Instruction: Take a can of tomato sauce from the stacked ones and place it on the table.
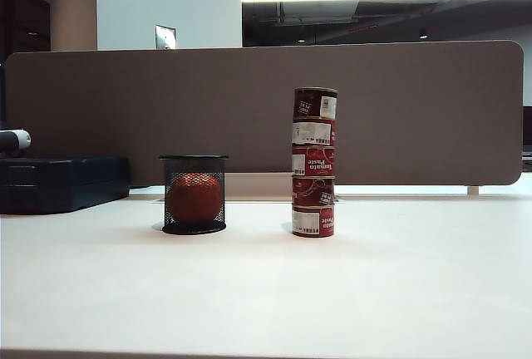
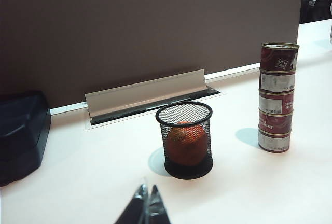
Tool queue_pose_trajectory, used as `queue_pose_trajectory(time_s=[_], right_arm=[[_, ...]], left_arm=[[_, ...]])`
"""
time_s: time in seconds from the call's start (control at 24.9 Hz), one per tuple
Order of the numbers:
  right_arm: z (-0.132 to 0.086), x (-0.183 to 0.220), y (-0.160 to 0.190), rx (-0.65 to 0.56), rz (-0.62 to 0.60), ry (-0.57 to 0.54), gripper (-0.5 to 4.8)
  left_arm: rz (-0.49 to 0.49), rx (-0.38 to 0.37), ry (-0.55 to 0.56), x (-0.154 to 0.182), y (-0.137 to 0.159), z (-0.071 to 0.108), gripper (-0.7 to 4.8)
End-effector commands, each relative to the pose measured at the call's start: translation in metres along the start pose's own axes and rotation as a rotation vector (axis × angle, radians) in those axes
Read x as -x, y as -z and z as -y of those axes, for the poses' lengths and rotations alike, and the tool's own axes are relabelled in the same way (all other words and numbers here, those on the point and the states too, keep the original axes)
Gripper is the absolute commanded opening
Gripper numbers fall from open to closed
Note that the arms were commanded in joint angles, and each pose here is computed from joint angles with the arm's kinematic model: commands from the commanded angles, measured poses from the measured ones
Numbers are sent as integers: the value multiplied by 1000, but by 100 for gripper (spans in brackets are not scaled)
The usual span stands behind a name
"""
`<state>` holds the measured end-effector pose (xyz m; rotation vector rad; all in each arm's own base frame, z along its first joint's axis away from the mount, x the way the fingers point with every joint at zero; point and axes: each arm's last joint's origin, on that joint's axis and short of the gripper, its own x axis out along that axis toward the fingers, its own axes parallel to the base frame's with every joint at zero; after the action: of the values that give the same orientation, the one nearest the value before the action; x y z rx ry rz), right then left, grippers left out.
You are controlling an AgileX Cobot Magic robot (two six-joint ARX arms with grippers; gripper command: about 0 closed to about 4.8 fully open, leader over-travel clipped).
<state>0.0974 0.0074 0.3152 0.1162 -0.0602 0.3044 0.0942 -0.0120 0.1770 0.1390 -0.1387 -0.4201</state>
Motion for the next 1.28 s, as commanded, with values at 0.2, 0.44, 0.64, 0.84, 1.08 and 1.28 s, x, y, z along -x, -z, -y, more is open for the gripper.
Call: queue_pose_trajectory(time_s=[0.2, 0.44, 0.64, 0.84, 1.08, 1.28], right_arm=[[-3, -58, -43, -28, -86, -182, 124], [-21, -118, -37, -27, -72, -336, 285], [-30, -149, -20, -30, -76, -384, 380], [-30, -172, 0, -40, -115, -330, 479], [-36, -205, 31, -79, -227, -345, 479], [-53, -237, 54, -85, -301, -375, 479]], left_arm=[[13, -6, 4, 0, -2, 0, -5], [13, -5, 4, 0, -2, 0, -5], [12, -5, 4, 0, -2, 0, -5], [12, -5, 4, 0, -2, 0, -5], [11, -5, 4, 0, -2, 0, -5], [11, 17, 0, 0, -2, 0, -5]])
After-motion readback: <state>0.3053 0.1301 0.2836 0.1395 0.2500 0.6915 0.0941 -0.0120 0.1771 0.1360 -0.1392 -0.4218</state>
